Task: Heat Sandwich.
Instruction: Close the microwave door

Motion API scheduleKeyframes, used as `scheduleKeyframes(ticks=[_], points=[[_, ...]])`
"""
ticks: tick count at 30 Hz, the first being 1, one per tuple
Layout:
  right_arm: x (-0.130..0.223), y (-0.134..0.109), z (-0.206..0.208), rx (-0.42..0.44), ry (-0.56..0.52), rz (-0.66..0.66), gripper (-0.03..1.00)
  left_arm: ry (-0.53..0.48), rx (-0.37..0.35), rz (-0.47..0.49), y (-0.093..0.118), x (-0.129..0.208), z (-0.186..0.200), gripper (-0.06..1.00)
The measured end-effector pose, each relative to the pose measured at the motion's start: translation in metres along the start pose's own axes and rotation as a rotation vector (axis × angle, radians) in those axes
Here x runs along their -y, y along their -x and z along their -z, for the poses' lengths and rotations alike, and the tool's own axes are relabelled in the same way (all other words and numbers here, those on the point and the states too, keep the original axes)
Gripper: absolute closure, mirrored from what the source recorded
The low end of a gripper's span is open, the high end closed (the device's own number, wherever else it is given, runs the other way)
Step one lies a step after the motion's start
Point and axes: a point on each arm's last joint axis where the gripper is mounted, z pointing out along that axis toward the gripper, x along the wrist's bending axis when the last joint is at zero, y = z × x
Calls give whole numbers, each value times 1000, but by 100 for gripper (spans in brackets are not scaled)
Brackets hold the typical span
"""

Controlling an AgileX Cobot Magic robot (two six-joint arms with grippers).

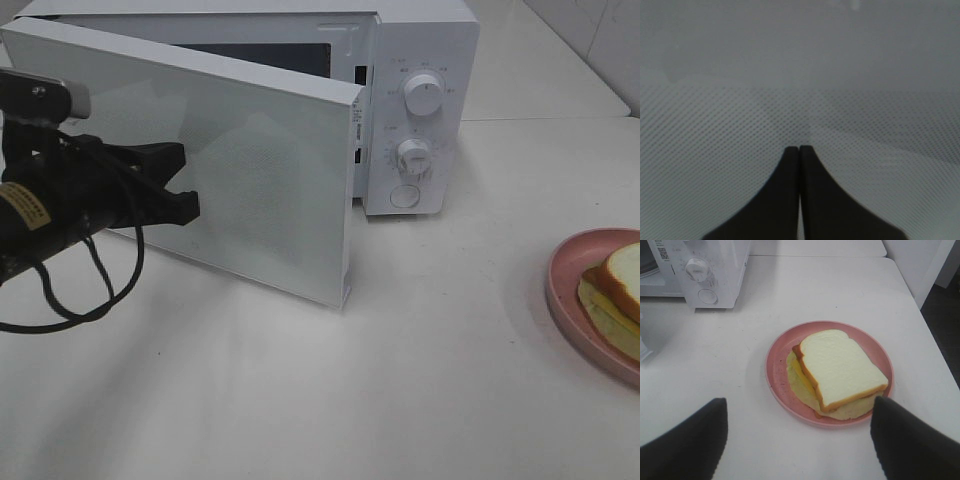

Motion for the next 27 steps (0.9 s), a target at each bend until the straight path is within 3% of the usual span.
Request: scheduleKeyframes(ticks=[16, 27], points=[[0, 0, 0, 0, 0, 0, 21, 30, 17, -3, 32, -18, -53, 94], [0, 0, 0, 0, 0, 0, 21, 29, -4, 13, 34, -22, -84, 94]])
